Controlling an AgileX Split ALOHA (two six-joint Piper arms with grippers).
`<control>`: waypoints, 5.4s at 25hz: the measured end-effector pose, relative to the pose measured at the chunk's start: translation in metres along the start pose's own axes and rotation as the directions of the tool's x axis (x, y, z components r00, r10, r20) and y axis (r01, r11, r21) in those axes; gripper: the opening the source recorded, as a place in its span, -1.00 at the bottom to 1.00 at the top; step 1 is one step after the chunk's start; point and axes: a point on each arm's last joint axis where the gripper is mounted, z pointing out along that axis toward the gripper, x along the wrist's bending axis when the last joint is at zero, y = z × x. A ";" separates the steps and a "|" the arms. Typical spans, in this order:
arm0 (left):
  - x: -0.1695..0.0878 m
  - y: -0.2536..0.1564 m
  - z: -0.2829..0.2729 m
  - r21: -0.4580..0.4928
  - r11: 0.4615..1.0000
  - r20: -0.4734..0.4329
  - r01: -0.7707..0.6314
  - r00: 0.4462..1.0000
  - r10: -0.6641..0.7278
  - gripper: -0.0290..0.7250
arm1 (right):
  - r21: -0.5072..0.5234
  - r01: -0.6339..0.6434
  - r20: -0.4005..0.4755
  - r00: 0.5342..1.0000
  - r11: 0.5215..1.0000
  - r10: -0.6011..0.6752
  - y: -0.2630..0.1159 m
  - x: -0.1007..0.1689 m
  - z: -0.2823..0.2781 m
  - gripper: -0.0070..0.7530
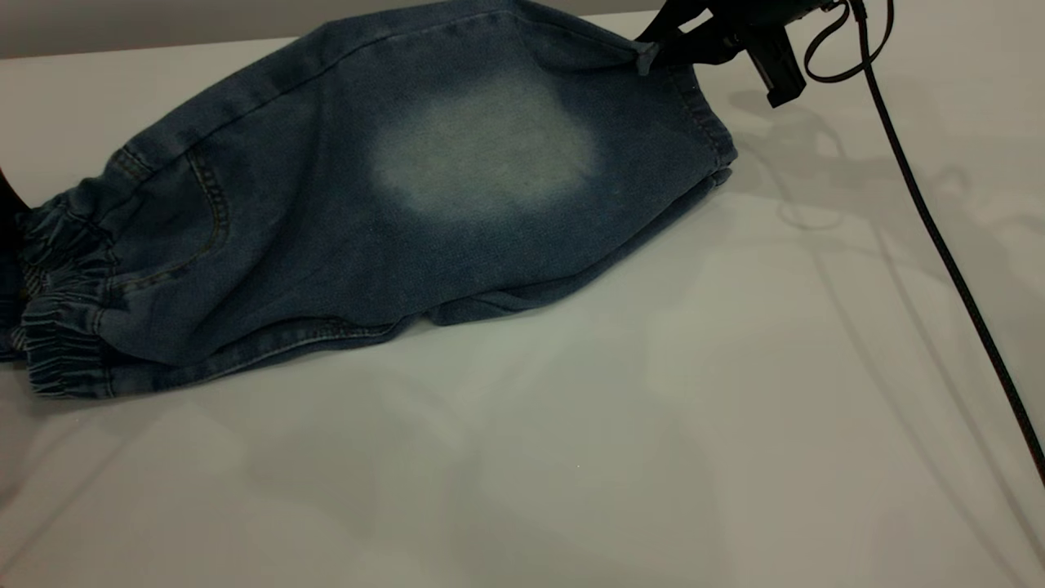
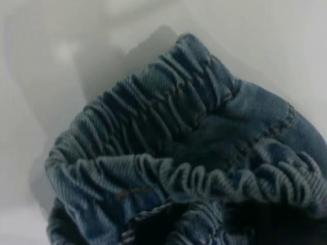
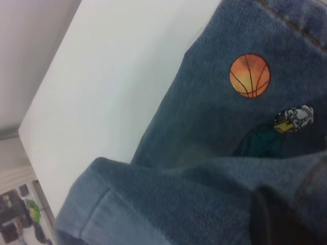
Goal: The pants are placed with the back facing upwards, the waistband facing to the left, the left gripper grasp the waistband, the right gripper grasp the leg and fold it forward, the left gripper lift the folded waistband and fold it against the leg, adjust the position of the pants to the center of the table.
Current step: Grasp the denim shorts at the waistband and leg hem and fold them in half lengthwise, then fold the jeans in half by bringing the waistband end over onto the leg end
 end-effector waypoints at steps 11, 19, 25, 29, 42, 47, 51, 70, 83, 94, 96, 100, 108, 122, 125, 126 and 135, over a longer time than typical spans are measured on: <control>-0.003 -0.006 -0.001 0.063 0.983 0.044 -0.174 0.984 0.171 -0.03 | 0.060 0.115 -0.078 0.991 0.992 -0.110 -0.006 0.007 -0.002 0.09; -0.012 -0.013 -0.012 0.090 0.891 0.167 -0.445 0.889 0.427 0.48 | 0.174 0.261 -0.249 0.945 0.949 -0.214 -0.020 0.020 -0.006 0.51; -0.025 0.006 -0.046 -0.102 0.792 0.196 -0.601 0.769 0.609 0.49 | 0.205 0.282 -0.282 0.934 0.937 -0.219 -0.024 0.021 -0.008 0.52; -0.029 0.017 -0.062 -0.183 0.723 0.216 -0.666 0.691 0.690 0.49 | 0.217 0.295 -0.292 0.929 0.930 -0.227 -0.025 0.021 -0.008 0.52; -0.013 0.030 -0.060 -0.151 0.422 0.165 -0.894 0.398 0.903 0.48 | 0.257 0.312 -0.316 0.922 0.915 -0.226 -0.030 0.022 -0.010 0.52; -0.005 0.026 -0.059 -0.085 0.245 0.162 -0.966 0.229 0.960 0.48 | 0.279 0.322 -0.329 0.917 0.905 -0.225 -0.032 0.022 -0.011 0.52; 0.001 0.028 -0.059 -0.038 0.150 0.121 -0.988 0.144 0.982 0.48 | 0.294 0.328 -0.337 0.914 0.898 -0.224 -0.034 0.022 -0.011 0.52; 0.024 0.055 -0.025 0.226 0.468 0.025 -0.854 0.485 0.874 0.28 | 0.309 0.341 -0.342 0.911 0.888 -0.231 -0.036 0.022 -0.012 0.52; 0.023 0.059 -0.001 0.259 0.412 0.025 -0.873 0.433 0.901 0.54 | 0.311 0.365 -0.339 0.905 0.877 -0.257 -0.036 0.020 -0.012 0.52; 0.018 0.053 -0.001 0.251 0.534 0.069 -0.807 0.565 0.822 0.80 | 0.308 0.371 -0.341 0.903 0.876 -0.262 -0.036 0.021 -0.012 0.52; 0.016 0.052 -0.001 0.240 0.535 0.089 -0.810 0.567 0.819 0.75 | 0.308 0.371 -0.341 0.903 0.876 -0.262 -0.036 0.021 -0.012 0.52; 0.014 0.051 0.003 0.211 0.534 0.116 -0.819 0.564 0.818 0.68 | 0.307 0.374 -0.342 0.902 0.875 -0.265 -0.036 0.021 -0.012 0.52; 0.029 0.045 0.031 0.287 0.522 0.138 -0.803 0.574 0.807 0.65 | 0.307 0.374 -0.342 0.902 0.875 -0.265 -0.036 0.021 -0.012 0.52; 0.031 0.026 0.054 0.289 0.505 0.168 -0.813 0.563 0.810 0.53 | 0.310 0.377 -0.339 0.901 0.873 -0.269 -0.037 0.020 -0.012 0.52; 0.031 0.026 0.055 0.286 0.520 0.161 -0.805 0.575 0.802 0.23 | 0.313 0.379 -0.339 0.901 0.871 -0.271 -0.038 0.020 -0.011 0.52; 0.031 0.026 0.055 0.284 0.531 0.158 -0.799 0.585 0.796 0.09 | 0.318 0.384 -0.338 0.900 0.867 -0.275 -0.040 0.021 -0.010 0.52; 0.027 0.026 0.054 0.263 0.578 0.165 -0.773 0.626 0.762 -0.62 | 0.356 0.443 -0.305 0.887 0.823 -0.346 -0.067 0.029 0.010 0.52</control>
